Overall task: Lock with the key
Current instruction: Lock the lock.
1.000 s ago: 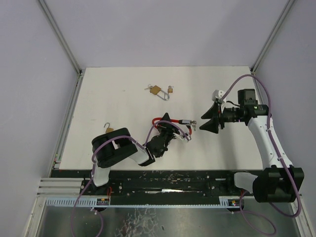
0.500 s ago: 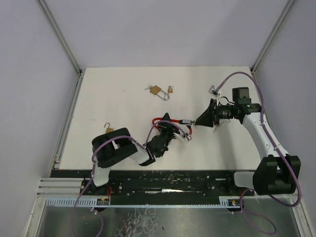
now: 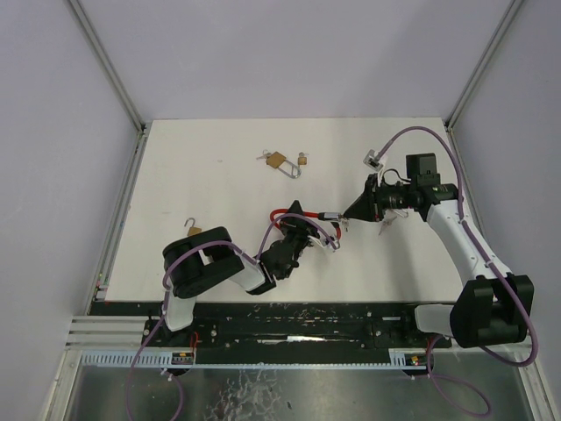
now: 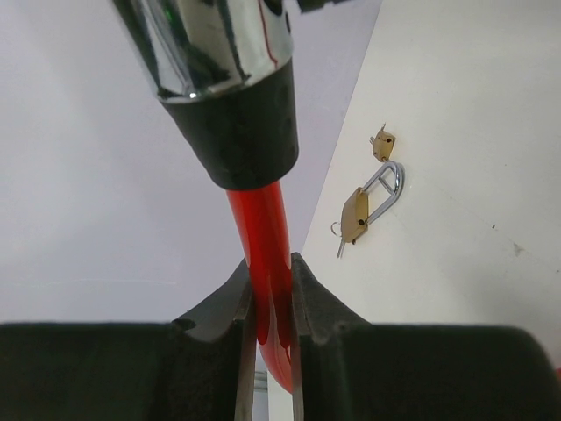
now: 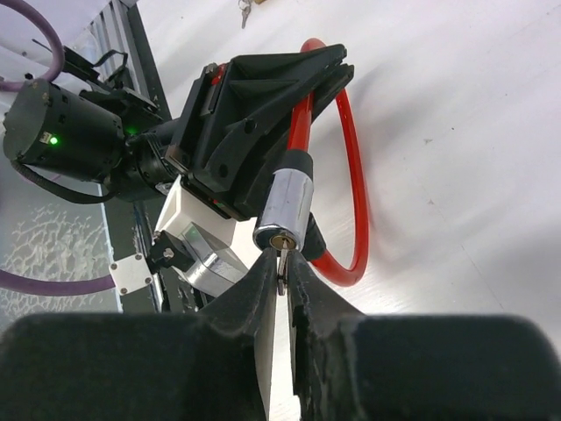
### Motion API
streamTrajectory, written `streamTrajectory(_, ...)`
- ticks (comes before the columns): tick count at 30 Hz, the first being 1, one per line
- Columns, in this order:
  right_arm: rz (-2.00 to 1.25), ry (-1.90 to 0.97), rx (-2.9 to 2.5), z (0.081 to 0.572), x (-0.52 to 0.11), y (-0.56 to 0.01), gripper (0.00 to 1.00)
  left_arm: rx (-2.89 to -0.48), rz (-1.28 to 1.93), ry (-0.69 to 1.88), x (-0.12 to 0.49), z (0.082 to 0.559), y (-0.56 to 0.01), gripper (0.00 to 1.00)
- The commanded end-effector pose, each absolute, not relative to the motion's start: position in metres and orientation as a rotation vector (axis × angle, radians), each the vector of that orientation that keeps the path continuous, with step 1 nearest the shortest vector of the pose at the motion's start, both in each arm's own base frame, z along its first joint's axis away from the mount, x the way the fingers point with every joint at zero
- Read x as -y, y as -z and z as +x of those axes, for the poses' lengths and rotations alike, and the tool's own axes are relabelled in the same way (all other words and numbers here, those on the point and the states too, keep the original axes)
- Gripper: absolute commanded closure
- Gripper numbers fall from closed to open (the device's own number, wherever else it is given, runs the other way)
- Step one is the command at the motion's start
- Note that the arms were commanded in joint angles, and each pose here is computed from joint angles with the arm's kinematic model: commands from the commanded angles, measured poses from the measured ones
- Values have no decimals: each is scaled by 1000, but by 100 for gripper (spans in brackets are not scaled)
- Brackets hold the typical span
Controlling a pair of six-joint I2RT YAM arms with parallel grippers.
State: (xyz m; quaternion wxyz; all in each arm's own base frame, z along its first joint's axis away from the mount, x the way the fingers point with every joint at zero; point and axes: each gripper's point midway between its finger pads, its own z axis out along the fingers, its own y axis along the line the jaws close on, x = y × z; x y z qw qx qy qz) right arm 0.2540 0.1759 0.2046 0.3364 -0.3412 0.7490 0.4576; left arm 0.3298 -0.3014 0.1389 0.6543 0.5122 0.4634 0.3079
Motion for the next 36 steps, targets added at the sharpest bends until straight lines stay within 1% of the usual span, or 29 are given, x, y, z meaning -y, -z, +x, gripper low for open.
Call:
streamTrajectory(1, -935, -1128, -1933, 254, -178, -205, 87, -1095, 1229, -710, 296, 331, -118, 100)
streamTrajectory(4, -979, -1068, -1920, 255, -175, -204, 97, -1095, 1230, -709, 297, 331, -118, 100)
streamTrajectory(6, -1023, -1006, -1900, 256, -173, -203, 100, -1095, 1230, -708, 297, 331, -119, 100)
streamTrajectory(12, -1311, -749, -1669, 257, -162, -202, 100, -1095, 1231, -703, 297, 331, -120, 100)
streamTrajectory(16, -1587, -596, -1382, 248, -161, -204, 100, -1099, 1238, -699, 298, 331, -119, 100)
streamTrajectory(23, -1937, -365, -989, 238, -157, -198, 100, -1103, 1247, -690, 300, 330, -117, 100)
streamTrajectory(27, -2054, -254, -768, 236, -157, -192, 100, -1109, 1256, -682, 301, 330, -115, 100)
streamTrajectory(36, -2204, -69, -383, 234, -159, -184, 100, -1119, 1266, -676, 301, 331, -113, 100)
